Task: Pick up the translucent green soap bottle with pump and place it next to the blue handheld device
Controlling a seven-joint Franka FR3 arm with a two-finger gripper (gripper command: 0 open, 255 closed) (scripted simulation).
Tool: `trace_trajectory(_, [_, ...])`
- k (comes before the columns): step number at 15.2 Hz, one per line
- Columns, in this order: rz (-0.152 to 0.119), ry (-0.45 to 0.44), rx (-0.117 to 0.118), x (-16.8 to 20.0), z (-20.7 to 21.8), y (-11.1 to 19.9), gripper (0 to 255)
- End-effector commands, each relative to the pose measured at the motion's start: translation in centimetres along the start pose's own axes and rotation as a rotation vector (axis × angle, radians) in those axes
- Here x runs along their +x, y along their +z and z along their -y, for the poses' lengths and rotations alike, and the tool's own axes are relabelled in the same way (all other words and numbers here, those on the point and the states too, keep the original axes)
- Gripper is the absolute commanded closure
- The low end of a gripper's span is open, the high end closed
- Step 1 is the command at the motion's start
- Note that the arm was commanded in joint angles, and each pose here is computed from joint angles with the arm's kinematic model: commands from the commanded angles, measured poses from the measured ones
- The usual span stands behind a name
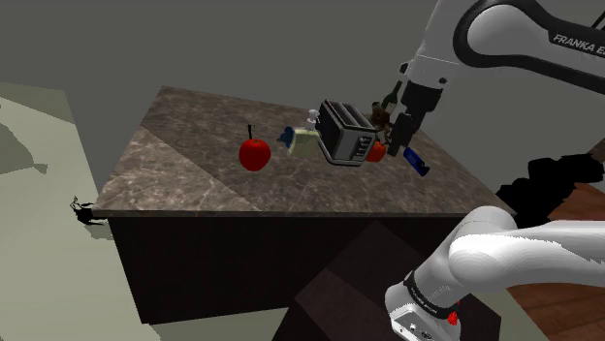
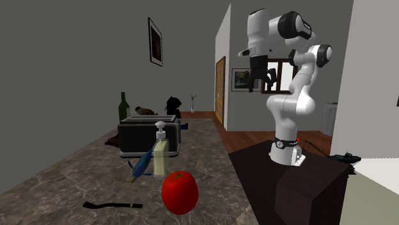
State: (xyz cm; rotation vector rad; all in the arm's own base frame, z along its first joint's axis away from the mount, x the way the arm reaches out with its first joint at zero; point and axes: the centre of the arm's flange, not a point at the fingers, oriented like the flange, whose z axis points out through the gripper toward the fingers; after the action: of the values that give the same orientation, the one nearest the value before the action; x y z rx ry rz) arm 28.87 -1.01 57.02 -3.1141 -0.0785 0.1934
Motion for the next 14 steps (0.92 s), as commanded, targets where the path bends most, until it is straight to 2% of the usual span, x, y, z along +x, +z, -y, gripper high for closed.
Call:
trace_trajectory(1, [0.000,0.000,0.000,0.0,0.0,0.0,0])
trace_trajectory(14, [-0.091,-0.150,0.026,9.9,-11.8,6.2,0])
